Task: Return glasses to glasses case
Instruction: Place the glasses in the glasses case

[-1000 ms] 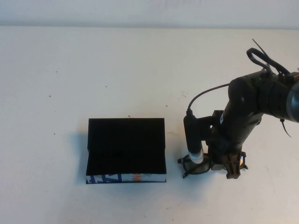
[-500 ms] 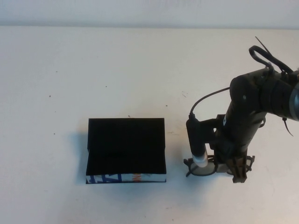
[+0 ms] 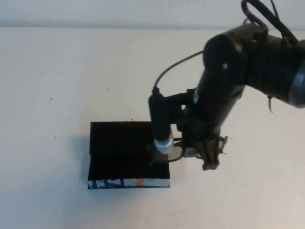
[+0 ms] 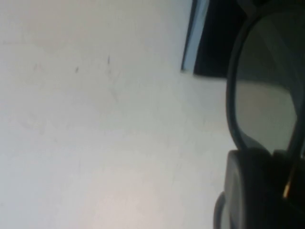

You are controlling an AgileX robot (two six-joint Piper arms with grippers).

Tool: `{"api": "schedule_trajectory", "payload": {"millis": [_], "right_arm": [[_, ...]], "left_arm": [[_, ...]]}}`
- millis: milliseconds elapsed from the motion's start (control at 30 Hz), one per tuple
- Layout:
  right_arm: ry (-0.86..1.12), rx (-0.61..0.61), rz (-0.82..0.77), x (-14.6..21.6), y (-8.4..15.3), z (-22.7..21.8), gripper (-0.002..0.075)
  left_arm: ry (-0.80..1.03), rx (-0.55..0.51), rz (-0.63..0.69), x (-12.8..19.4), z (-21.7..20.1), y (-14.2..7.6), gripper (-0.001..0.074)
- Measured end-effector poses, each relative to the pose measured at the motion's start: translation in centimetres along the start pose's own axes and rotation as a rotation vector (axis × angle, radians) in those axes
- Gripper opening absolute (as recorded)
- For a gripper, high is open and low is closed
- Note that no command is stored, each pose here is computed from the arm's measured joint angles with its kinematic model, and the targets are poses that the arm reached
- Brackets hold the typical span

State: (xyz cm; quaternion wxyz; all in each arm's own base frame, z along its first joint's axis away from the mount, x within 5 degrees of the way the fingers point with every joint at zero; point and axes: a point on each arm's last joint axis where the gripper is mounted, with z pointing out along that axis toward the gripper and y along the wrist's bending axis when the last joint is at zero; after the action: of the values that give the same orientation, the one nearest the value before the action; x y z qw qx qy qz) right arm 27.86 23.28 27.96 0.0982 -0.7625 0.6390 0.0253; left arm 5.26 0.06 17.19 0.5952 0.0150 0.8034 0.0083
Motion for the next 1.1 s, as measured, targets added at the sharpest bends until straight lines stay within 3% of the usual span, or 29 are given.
{"api": "schedule_trajectory", "payload": {"millis": [167,367,767,1100], "right_arm": [[-0.057,0.031,-0.093,-5.4,-1.6,0.7,0.0063],[-0.07,-0.004,-0.113,-8.3,-3.5,4.8,0.0063],[-0.09,-0.079,-0.094,-9.3,-3.8,7.9,0.0062],[-0.103,-0.085,-0.085,-9.4,-3.7,7.9,0.0062]], "left_arm": [[0.0,0.0,0.0,0.0,0.0,0.0,-0.0001],[0.0,0.0,0.0,0.0,0.0,0.0,-0.0001],[0.0,0.0,0.0,0.0,0.0,0.0,-0.0001],[0.0,0.0,0.0,0.0,0.0,0.0,-0.0001]]}}
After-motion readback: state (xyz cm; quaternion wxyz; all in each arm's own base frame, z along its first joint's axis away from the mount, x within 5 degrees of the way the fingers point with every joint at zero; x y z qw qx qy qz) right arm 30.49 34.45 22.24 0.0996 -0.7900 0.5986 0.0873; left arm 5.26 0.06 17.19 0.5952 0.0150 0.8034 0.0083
